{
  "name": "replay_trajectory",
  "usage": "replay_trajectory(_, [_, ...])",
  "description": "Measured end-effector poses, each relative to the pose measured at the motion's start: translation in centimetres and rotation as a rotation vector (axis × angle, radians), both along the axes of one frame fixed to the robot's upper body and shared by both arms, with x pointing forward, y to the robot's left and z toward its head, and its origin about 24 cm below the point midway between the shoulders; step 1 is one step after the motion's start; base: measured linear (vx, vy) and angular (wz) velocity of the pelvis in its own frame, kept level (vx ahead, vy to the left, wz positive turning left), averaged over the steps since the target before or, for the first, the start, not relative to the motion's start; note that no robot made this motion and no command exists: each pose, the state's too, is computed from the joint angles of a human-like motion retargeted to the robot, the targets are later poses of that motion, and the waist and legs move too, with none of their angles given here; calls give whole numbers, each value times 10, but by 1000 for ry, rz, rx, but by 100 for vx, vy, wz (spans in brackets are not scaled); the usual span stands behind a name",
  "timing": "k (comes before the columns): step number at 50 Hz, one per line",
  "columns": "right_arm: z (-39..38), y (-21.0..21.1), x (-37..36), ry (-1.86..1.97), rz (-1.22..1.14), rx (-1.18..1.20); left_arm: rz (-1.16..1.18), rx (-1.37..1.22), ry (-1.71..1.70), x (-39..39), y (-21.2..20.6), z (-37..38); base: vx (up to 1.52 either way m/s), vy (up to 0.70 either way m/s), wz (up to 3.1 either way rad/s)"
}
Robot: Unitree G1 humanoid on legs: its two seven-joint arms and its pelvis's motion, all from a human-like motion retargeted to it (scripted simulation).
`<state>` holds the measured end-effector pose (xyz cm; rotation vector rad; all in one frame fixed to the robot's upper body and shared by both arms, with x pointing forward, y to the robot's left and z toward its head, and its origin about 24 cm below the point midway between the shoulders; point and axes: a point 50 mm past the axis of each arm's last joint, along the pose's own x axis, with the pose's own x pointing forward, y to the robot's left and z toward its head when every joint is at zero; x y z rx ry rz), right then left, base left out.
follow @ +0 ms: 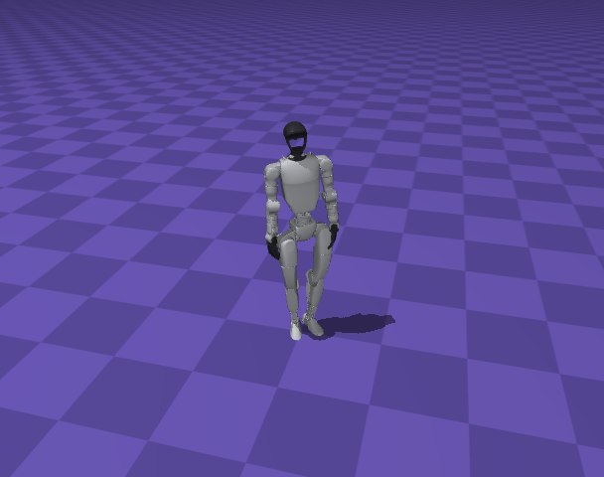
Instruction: In place motions
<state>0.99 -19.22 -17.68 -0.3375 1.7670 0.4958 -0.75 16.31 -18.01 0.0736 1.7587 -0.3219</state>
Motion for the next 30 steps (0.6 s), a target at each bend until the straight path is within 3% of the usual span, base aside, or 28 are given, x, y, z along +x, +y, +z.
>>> replay_trajectory(15, [0,4,-31,57,15,27,-91,64,-27,26,19,3,-26,-14,87])
replay_trajectory(30, [-2,11,-16,-11,69,66,-89,140,-121,64,29,7,-7,-22,111])
